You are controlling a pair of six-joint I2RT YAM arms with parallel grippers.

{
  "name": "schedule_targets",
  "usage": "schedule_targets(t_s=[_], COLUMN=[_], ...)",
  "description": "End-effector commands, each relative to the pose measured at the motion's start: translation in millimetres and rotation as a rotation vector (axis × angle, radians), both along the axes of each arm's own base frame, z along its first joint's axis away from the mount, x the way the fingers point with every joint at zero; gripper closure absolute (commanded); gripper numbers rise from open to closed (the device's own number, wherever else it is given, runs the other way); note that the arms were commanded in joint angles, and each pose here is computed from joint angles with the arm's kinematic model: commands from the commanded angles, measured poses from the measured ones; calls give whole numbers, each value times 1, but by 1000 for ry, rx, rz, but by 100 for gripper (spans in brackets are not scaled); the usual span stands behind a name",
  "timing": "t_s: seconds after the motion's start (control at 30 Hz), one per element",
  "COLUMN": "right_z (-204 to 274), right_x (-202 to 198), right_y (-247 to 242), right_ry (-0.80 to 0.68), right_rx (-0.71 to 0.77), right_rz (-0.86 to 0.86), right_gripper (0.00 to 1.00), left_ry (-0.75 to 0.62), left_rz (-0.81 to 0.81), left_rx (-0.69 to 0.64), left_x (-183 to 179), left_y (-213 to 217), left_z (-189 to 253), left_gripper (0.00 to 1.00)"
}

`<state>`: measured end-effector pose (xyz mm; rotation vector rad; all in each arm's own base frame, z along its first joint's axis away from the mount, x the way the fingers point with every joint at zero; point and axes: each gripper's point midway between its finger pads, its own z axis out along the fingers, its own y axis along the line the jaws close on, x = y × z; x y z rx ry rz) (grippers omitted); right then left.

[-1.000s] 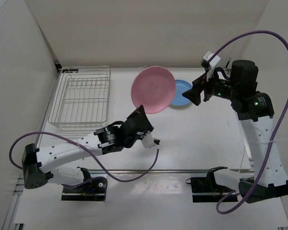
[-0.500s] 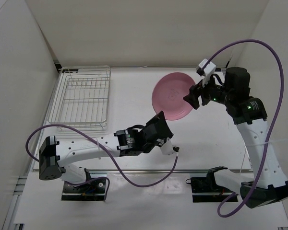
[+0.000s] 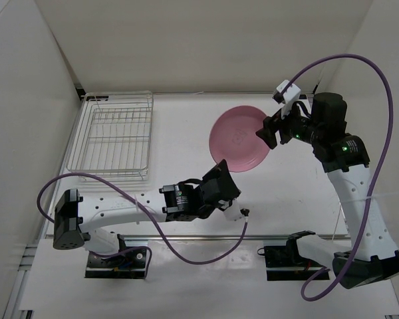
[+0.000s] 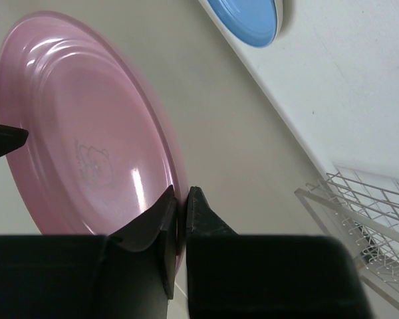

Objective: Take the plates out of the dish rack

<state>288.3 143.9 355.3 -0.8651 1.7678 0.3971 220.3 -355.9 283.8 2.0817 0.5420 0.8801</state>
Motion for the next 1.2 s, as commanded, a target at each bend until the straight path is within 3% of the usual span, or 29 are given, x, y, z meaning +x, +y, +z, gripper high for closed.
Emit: schedule_targets(t_s=[0.0, 0.1, 0.27, 0.4, 0.43, 0.57, 0.63, 0.67, 0.7, 0.8, 1.0, 1.03, 1.07, 1.13, 1.17], right_z=[27, 27, 16, 5, 2, 0, -4, -4, -1, -3, -5, -10, -10, -12, -10], right_x=[5, 5, 9, 9, 11, 12, 12, 12, 10, 12, 16, 16, 16, 19, 22], right_y=[-3, -3, 1, 3, 4, 4, 4, 4, 4, 3, -3, -3, -3, -5, -9], right_ry=[-100, -100, -54, -26, -17, -17, -8, -8, -17, -18, -18, -8, -1, 4, 2], right_rx=[11, 11, 20, 26, 23, 23, 21, 21, 23, 20, 25, 22, 30, 38, 49], right_rz=[-14, -14, -11, -3, -3, -3, -3, -3, -3, -11, -51, -51, -55, -80, -109], right_gripper=[24, 23, 38, 38, 44, 46, 54, 63, 84, 100, 100, 100, 100, 100, 100], left_ry=[-19, -26, -52, -87, -87, -94, -104, -104, -104, -79, -70, -73, -77, -82, -82], left_rz=[37, 33, 24, 11, 11, -3, -9, -9, -9, 1, 18, 29, 37, 61, 62], left_rx=[-81, -85, -129, -175, -175, -188, -182, -182, -182, -162, -177, -185, -185, -196, -197], left_x=[-2, -2, -4, -3, -3, -4, -4, -4, -4, -4, -3, 1, 1, 10, 10], left_y=[15, 15, 12, 8, 8, 6, 5, 5, 5, 9, 8, 10, 12, 17, 14], left_z=[27, 27, 37, 47, 47, 43, 41, 41, 41, 33, 35, 39, 40, 45, 46], left_gripper=[89, 89, 89, 89, 89, 89, 89, 89, 89, 89, 82, 76, 55, 31, 0])
